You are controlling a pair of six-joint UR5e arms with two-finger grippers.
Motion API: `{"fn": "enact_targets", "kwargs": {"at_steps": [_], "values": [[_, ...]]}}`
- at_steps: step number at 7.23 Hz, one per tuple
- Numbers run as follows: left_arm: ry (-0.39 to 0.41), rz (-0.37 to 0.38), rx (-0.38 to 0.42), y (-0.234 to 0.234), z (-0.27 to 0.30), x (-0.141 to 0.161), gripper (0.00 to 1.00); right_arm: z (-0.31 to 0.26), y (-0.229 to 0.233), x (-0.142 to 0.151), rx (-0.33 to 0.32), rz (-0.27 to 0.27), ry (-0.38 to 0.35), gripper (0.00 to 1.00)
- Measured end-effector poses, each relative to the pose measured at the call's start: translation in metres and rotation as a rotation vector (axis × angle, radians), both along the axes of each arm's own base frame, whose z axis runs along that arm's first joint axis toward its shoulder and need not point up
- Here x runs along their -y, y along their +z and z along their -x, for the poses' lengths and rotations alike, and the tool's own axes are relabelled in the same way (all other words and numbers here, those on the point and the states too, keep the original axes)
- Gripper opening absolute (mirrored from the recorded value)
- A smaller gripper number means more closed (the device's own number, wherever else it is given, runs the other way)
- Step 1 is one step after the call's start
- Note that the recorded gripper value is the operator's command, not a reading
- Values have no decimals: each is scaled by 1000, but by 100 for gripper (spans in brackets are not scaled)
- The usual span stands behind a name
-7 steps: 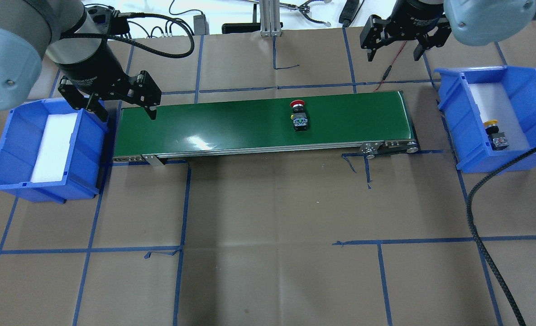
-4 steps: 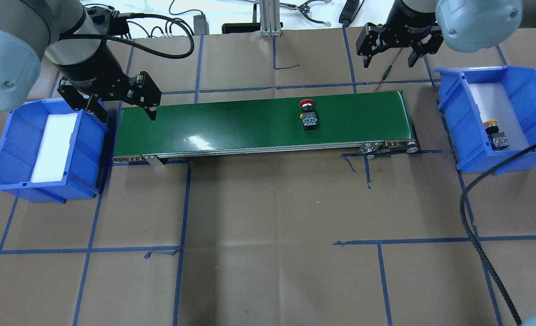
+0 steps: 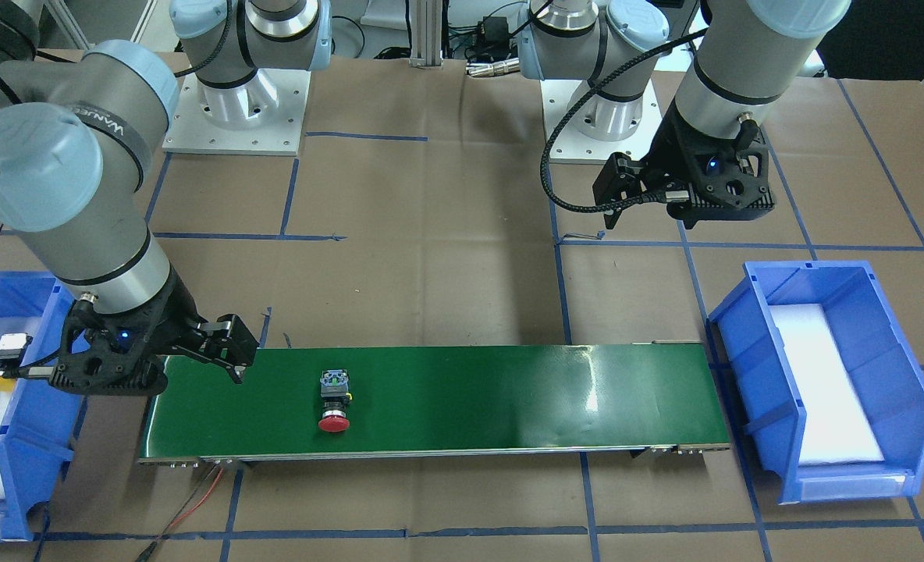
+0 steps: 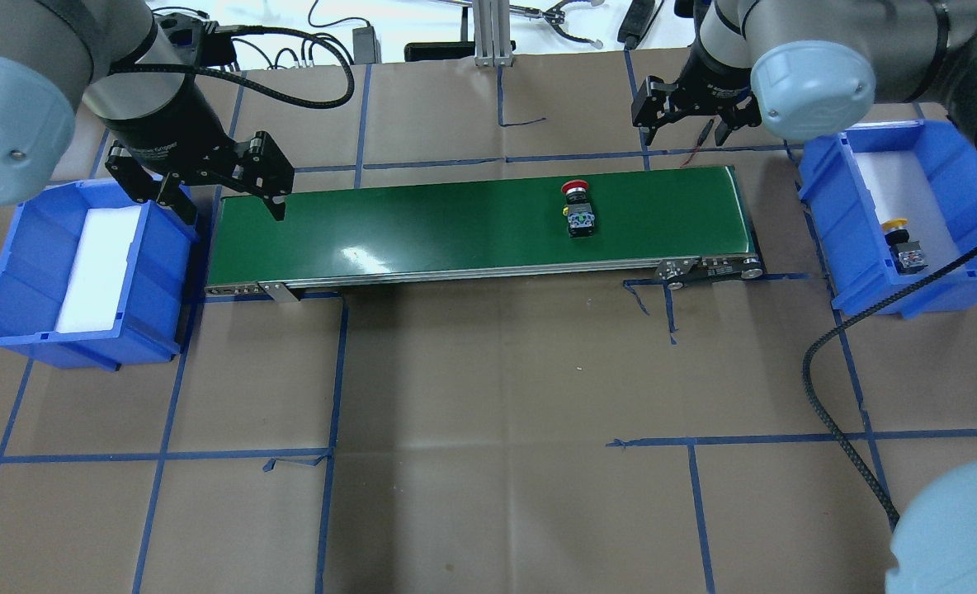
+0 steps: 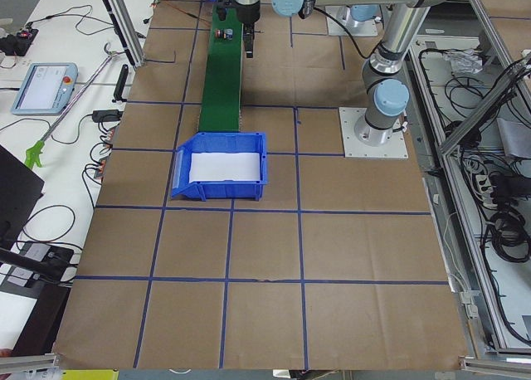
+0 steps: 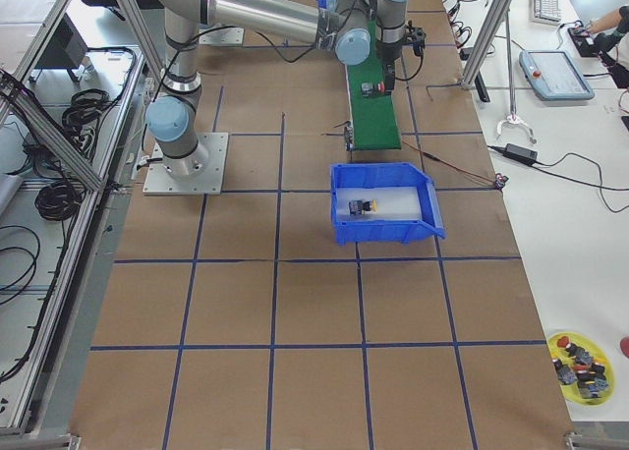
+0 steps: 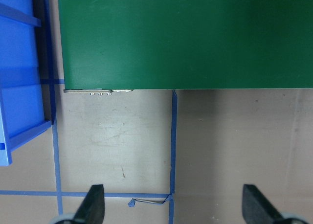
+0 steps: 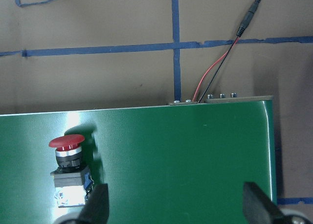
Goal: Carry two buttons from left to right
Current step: 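Move the right gripper back over the red button on the belt, then grasp the red button with the right gripper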
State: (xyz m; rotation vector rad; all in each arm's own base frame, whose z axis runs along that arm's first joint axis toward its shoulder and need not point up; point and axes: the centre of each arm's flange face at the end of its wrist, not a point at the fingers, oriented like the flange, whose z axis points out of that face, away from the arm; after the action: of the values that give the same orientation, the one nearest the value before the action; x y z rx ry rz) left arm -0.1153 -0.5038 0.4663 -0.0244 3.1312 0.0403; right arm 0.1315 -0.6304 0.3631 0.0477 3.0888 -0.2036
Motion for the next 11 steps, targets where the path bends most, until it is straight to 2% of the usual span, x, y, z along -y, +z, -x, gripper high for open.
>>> {"fn": "enact_targets", "kwargs": {"at_steps": [2,4,6,9,10,11], "values": [[0,0,0,0,0,0,100,-5,-24,11,21,2,-3,96],[0,-1,-1,-1,0,0,100,-32,-46,18,52,18,-7,96],[0,-1,-1,-1,0,0,100,-53,-63,17,61,21,-14,96],[0,-1,-1,0,0,0,100,-56,-85,12,61,8,-16,96],[0,-1,-1,-1,0,0,100,-56,-96,13,60,-8,-16,90],[0,-2,-1,-1,0,0,100,-55,-106,14,57,-24,-14,70]]}}
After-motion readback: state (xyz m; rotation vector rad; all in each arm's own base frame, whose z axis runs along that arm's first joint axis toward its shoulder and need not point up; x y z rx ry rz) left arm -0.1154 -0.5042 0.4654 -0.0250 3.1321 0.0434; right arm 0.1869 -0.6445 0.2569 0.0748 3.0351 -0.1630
